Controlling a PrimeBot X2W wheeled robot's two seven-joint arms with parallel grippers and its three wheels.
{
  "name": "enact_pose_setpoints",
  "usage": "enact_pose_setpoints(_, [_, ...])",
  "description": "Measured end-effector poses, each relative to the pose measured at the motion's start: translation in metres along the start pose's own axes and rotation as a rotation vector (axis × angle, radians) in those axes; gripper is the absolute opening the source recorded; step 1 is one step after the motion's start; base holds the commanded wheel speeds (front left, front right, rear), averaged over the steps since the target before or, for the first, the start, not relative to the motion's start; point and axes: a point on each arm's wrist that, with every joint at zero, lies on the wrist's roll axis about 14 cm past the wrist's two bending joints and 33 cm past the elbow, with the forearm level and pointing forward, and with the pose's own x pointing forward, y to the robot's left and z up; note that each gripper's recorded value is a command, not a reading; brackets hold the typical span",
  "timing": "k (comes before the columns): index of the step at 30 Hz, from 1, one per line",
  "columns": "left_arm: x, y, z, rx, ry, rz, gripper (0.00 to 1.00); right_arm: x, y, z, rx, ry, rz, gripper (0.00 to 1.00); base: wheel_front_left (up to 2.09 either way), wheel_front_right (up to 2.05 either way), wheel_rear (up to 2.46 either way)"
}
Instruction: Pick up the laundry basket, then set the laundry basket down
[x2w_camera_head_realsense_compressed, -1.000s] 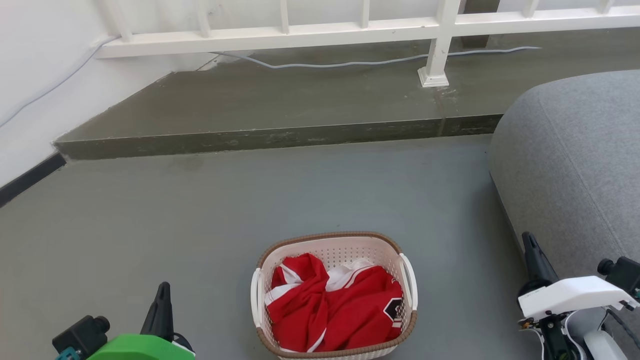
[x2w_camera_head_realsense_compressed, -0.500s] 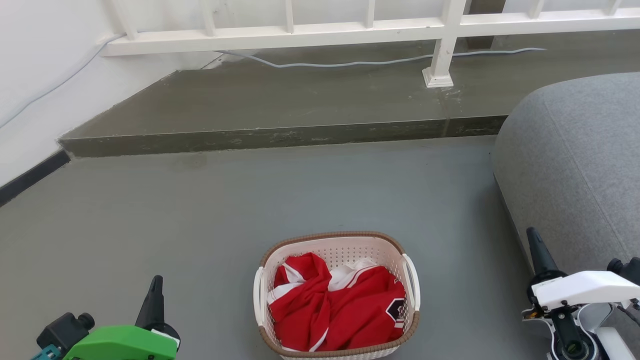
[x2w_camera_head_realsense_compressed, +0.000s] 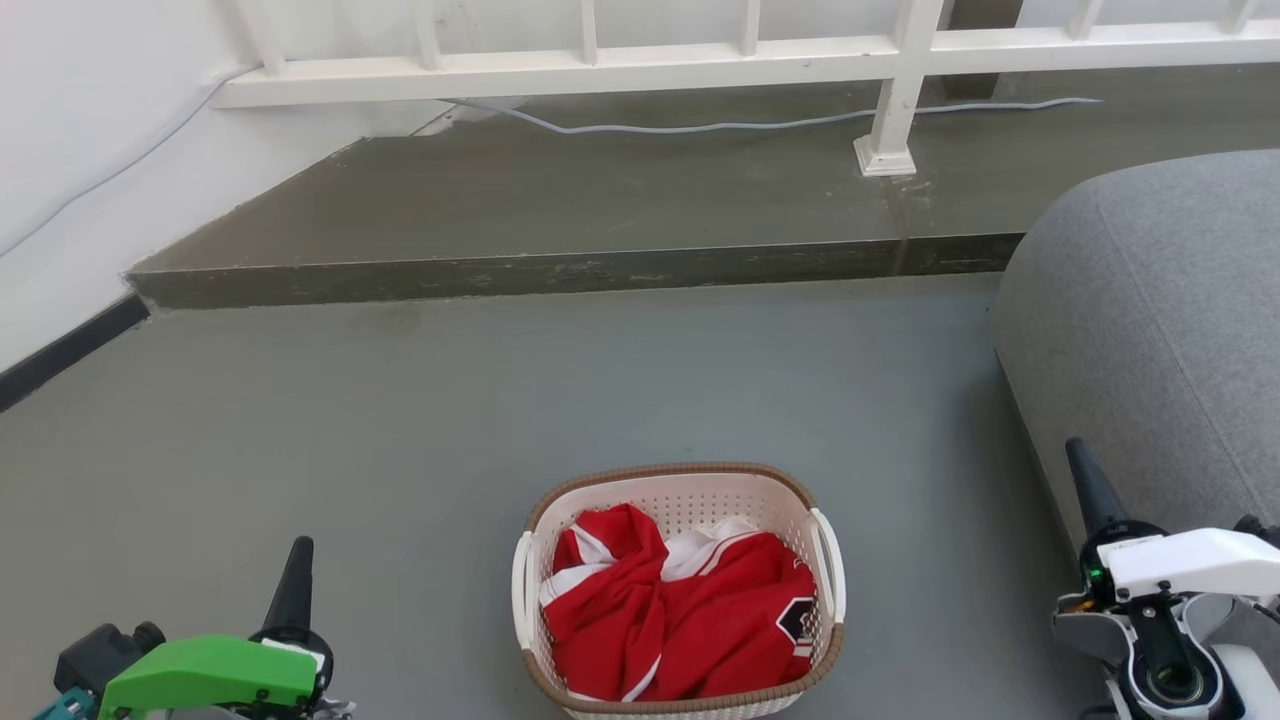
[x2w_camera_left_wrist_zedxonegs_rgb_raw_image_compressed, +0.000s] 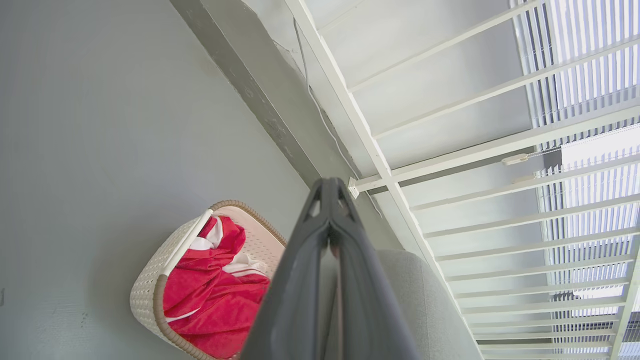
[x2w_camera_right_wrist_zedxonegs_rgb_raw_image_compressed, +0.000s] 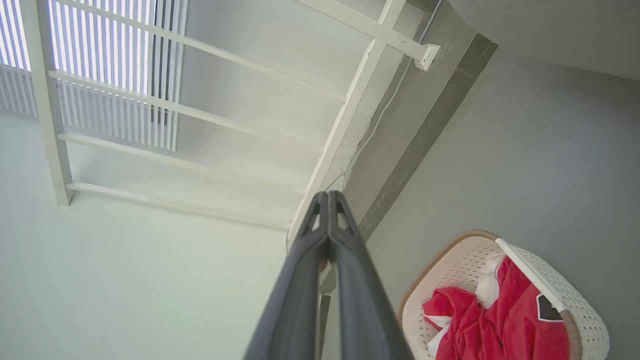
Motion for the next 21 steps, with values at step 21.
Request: enact_pose_setpoints(21, [0.006,-0.004,0.020,-0.288,-0.028,-0.047,0.00,0.011,0.012,0.008,0.297,-0.007,0.057,0.00,0.00,0.00,0.00])
